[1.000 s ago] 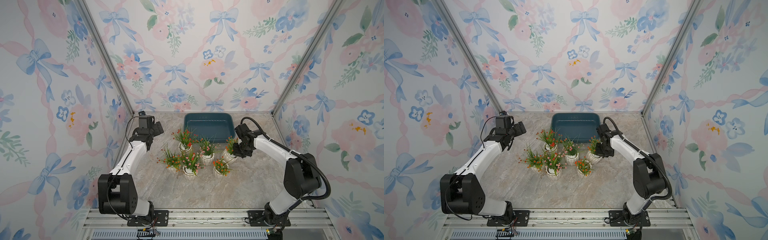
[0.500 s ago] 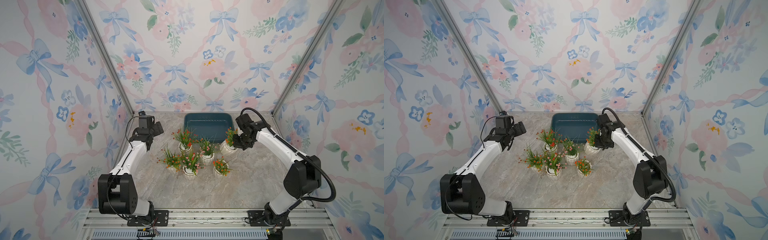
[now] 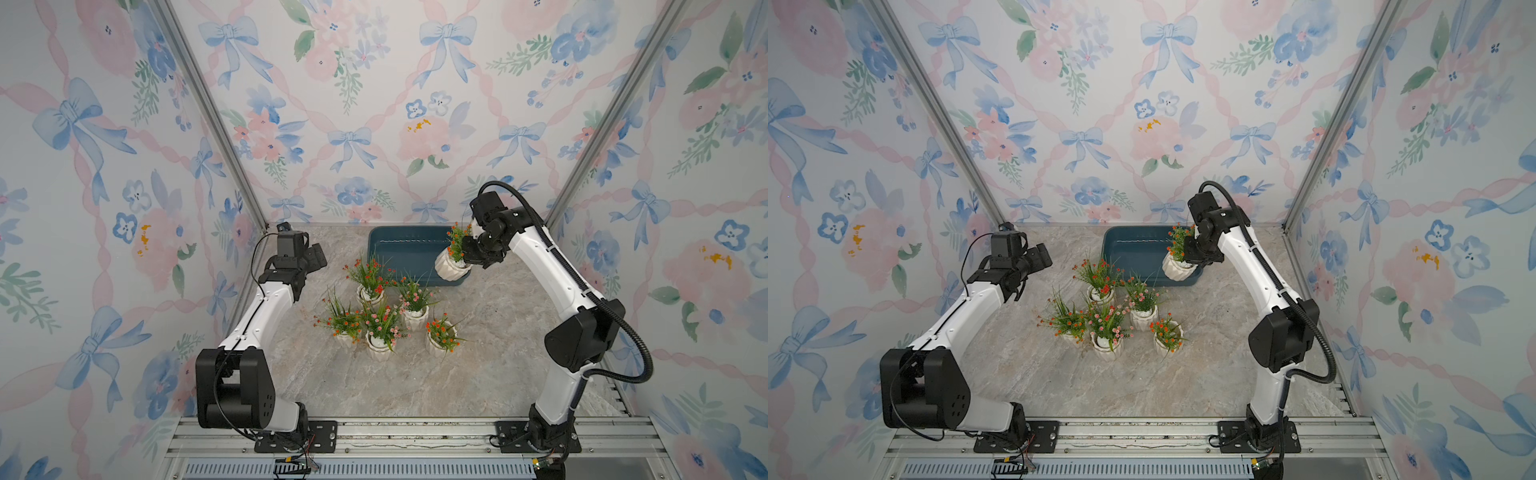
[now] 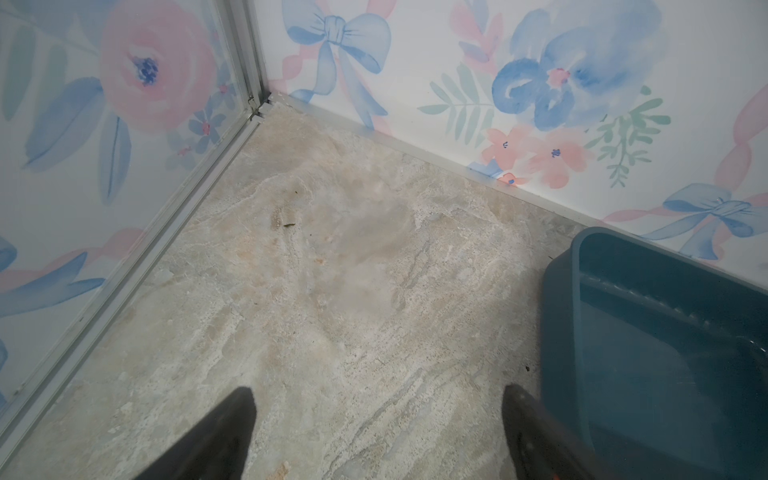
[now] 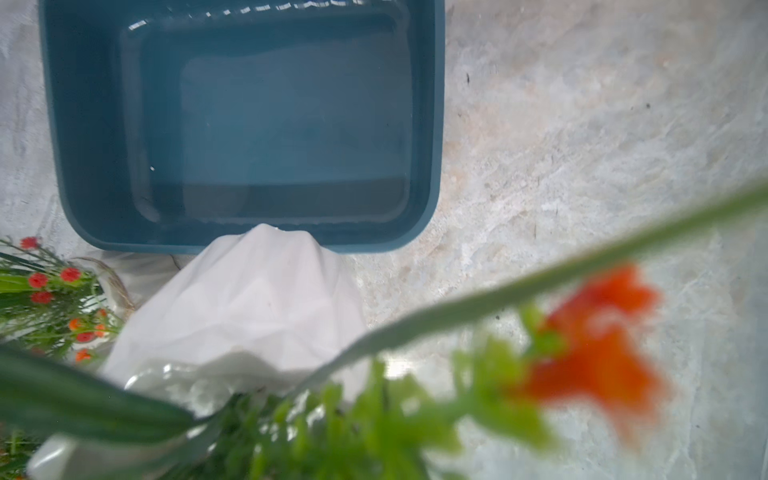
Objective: Put the potted gypsophila into the storage box
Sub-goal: Place the baby's breath potted plant at the storage box.
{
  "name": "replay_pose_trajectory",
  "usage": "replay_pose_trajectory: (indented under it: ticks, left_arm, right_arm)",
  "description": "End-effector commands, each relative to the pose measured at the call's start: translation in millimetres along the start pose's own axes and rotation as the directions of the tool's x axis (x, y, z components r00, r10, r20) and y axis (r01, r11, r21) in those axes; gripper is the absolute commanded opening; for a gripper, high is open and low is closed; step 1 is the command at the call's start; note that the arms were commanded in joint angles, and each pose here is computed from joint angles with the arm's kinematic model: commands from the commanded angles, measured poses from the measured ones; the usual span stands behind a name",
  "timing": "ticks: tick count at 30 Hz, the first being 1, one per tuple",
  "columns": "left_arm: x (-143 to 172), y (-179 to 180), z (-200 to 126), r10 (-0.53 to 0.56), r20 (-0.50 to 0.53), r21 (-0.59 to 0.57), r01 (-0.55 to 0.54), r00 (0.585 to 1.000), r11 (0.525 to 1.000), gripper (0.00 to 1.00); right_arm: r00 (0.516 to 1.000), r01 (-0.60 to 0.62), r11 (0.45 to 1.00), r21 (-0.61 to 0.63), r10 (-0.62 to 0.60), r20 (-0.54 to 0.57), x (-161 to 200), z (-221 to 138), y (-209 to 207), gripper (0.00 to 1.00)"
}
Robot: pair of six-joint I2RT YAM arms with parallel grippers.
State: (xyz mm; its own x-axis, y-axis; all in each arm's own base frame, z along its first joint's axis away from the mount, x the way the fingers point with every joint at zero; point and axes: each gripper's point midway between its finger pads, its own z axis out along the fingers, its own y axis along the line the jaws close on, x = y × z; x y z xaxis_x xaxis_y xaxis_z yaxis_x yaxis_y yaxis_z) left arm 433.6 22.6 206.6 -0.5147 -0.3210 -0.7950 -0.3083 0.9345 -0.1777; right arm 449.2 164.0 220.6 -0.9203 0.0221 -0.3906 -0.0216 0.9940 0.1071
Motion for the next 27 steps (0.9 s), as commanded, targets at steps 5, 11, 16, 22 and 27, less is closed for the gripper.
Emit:
replay_pose_trajectory:
  ticks: [5, 11, 16, 22, 27]
  left_arm:
    - [-9.2, -1.2, -6.6, -0.015, 0.015, 0.016, 0.014, 1.0, 1.0, 0.93]
    - [-8.7, 0.5, -5.5, -0.013, 0.014, 0.008, 0.013, 1.0, 1.0, 0.93]
    - [-8.0, 2.6, -3.9, -0.012, 0.011, 0.0, 0.012, 1.0, 1.0, 0.93]
    - [-6.9, 5.5, -1.6, -0.014, 0.006, -0.007, 0.014, 1.0, 1.0, 0.93]
    - [-6.7, 8.0, 0.6, -0.019, 0.002, -0.01, 0.019, 1.0, 1.0, 0.93]
  right_arm:
    - [0.994, -0.076, 0.997, -0.014, 0.077, 0.075, -50.0, 10.0, -10.9, 0.12]
    - [0.968, -0.193, 0.979, -0.065, 0.201, 0.148, -83.3, 43.1, -17.6, 0.12]
    - [0.934, -0.294, 0.949, -0.114, 0.31, 0.175, -101.4, 74.2, -15.3, 0.12]
    - [0.872, -0.428, 0.889, -0.162, 0.454, 0.183, -113.8, 103.4, -13.6, 0.12]
    - [0.814, -0.528, 0.832, -0.172, 0.553, 0.179, -114.7, 123.1, -14.2, 0.11]
